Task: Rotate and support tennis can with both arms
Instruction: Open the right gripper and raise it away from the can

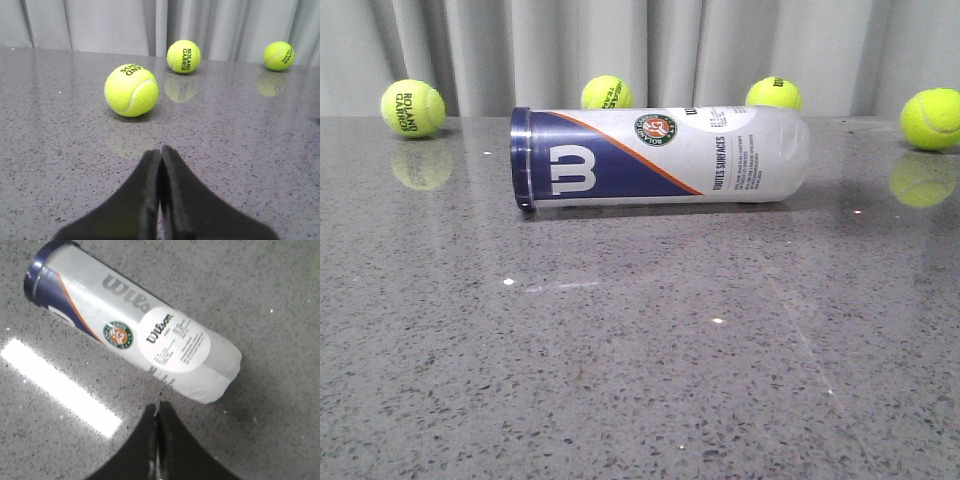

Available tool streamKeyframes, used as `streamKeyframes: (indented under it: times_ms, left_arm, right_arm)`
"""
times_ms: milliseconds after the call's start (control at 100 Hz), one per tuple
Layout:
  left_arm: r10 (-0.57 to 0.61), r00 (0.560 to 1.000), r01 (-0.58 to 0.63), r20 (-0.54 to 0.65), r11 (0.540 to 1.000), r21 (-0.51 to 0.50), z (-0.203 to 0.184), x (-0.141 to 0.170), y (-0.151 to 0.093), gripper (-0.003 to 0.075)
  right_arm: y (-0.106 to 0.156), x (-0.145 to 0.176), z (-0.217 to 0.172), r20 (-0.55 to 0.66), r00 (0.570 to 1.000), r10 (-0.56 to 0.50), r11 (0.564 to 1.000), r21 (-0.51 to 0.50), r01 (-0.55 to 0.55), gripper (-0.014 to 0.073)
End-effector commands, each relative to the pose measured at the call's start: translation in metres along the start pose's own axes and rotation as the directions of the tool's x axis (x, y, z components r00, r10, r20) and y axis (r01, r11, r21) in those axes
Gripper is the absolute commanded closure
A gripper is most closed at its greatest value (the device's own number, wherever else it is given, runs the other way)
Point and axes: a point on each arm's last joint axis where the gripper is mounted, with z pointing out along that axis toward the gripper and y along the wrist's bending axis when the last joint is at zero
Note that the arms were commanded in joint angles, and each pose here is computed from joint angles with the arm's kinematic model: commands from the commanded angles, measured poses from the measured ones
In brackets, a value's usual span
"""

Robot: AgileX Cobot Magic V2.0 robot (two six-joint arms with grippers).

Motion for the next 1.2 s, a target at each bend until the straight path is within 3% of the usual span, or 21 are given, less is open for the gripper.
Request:
streamKeyframes:
  times_ms: [0,420,790,1190]
  left_arm:
    - [-0.015,0.998,0.015,0.062,1.000,0.002,0.000,0.007,0.001,0.0740]
    - [-0.015,0.998,0.015,0.062,1.000,0.002,0.000,0.007,0.001,0.0740]
    - [-0.015,0.998,0.015,0.062,1.000,0.002,0.000,0.007,0.001,0.0740]
    - [-0.015,0.998,0.015,0.064,1.000,0.002,0.000,0.007,0.001,0.0740]
  right_arm:
    - [0.001,0.014,-0.032,0.056,0.998,0.023,1.000,0.010,-0.023,0.0662]
    - [0.006,0.075,-0.067,0.267,0.963,0.037,0.999,0.017,-0.043,0.0662]
    - [0.012,0.144,-0.099,0.499,0.865,0.041,0.998,0.018,-0.058,0.0662]
    - [0.017,0.220,-0.101,0.598,0.801,0.031,0.998,0.024,-0.057,0.0662]
